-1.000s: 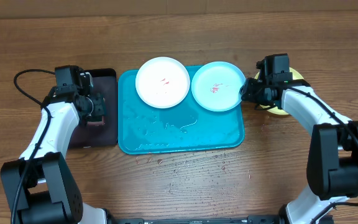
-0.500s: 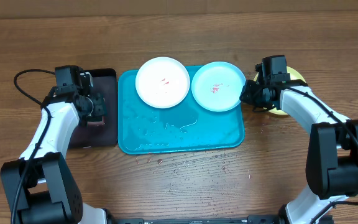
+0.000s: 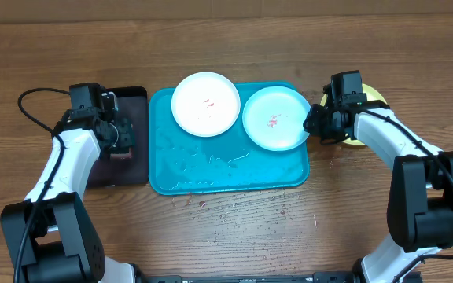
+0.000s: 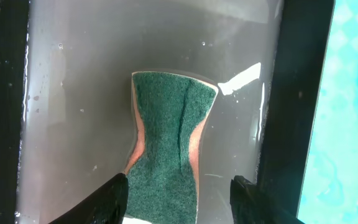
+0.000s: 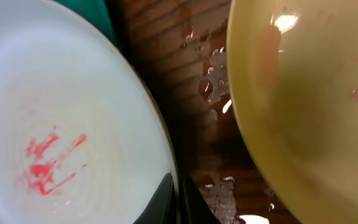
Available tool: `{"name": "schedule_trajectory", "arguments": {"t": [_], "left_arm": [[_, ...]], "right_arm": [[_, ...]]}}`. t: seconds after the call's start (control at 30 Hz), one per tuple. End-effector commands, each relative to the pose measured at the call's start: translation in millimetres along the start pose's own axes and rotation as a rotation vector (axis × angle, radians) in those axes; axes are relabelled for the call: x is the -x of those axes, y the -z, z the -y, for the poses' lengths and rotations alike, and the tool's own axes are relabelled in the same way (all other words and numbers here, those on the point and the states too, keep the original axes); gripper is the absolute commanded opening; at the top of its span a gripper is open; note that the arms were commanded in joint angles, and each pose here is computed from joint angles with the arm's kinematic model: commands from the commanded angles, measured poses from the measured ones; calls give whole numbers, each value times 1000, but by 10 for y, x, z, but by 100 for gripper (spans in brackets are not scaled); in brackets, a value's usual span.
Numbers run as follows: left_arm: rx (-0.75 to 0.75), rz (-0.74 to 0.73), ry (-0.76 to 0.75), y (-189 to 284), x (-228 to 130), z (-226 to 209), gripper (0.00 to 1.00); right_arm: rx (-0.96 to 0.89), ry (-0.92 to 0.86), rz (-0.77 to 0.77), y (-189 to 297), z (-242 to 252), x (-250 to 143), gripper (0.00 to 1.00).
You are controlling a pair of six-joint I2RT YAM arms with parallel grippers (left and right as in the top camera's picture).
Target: Clean dirty plates on tray and stack at the side
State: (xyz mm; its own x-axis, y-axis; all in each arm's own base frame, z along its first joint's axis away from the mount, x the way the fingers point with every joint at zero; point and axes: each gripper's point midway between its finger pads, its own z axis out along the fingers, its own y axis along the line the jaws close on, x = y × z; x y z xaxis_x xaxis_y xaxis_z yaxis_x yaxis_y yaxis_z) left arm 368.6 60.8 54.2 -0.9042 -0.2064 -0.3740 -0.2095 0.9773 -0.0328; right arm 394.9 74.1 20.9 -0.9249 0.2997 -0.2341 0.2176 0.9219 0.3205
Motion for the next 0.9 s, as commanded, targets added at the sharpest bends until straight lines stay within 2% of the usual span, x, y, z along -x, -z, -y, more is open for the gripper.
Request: {"name": "schedule_trajectory", "arguments": {"t": [0.0,0.2,0.37,0.57,0.87], "left_arm": [[-11,-14,9,-27,-40,22,54],[-12,-16,10,-27,-44,23,54],[-11,-21,16,-27,-55,21,55],[-10,-21,16,-27,-56,19,54],[40,13,15,-112,-64,-72,52]], "right_arm": [[-21,75,-19,108,-3,-7,4],[-11,177,-43,346,-162,-130,4],[26,271,-152,301,-473,-527,4],[47,387,-189,233,-814,-821,4],[23,444,-151,195,-925,-836,4]]}}
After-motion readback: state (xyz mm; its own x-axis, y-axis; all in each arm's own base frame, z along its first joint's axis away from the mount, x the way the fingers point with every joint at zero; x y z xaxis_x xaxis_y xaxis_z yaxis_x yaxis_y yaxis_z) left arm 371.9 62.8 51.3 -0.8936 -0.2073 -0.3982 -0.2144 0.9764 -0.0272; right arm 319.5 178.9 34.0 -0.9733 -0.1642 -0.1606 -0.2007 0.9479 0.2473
